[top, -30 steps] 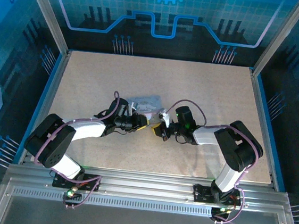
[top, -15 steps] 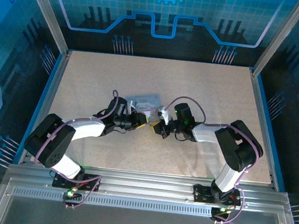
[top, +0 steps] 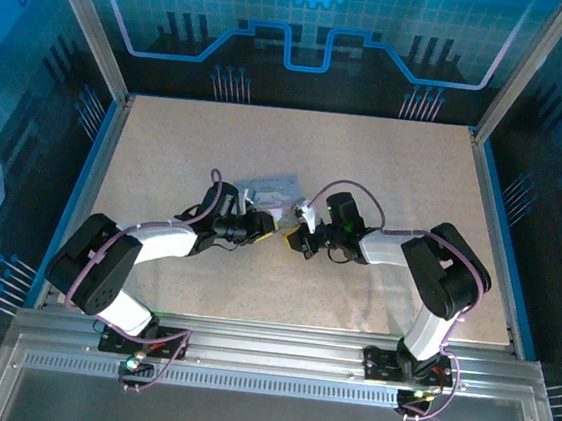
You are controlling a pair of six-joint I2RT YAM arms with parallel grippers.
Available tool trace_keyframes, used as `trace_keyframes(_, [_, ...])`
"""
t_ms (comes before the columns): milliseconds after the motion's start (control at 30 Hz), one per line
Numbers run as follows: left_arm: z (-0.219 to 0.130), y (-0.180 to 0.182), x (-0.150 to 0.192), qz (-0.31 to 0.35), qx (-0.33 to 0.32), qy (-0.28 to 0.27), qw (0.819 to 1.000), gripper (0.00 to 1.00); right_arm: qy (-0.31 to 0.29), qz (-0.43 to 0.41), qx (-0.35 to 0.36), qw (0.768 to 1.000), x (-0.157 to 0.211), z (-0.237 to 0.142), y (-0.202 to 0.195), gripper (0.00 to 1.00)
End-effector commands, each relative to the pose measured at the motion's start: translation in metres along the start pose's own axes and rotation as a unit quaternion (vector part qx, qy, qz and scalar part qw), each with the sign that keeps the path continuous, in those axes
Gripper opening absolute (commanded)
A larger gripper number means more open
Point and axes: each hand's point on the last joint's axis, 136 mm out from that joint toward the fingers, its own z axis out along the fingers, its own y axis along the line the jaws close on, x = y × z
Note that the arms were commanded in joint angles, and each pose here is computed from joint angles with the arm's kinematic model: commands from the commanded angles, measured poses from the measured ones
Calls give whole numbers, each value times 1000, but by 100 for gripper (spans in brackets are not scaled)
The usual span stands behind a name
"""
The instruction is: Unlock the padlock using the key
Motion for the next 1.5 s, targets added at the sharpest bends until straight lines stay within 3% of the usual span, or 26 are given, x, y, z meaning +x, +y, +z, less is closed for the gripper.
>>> trace_keyframes(0, [-3, -31, 20, 37, 61, 47, 996, 25, -54, -66, -23, 996, -43, 3, 9, 0])
trace_keyframes(367, [0, -29, 21, 39, 59, 52, 996, 25, -72, -64, -80, 992, -53, -1, 33, 0])
trace_keyframes(1033, [3, -32, 27, 40, 64, 69, 995, 25, -74, -81, 2, 994, -57, -2, -3, 0])
trace_keyframes(1467, [7, -36, 26, 39, 68, 71, 994, 25, -84, -68, -43, 993, -54, 7, 17, 0])
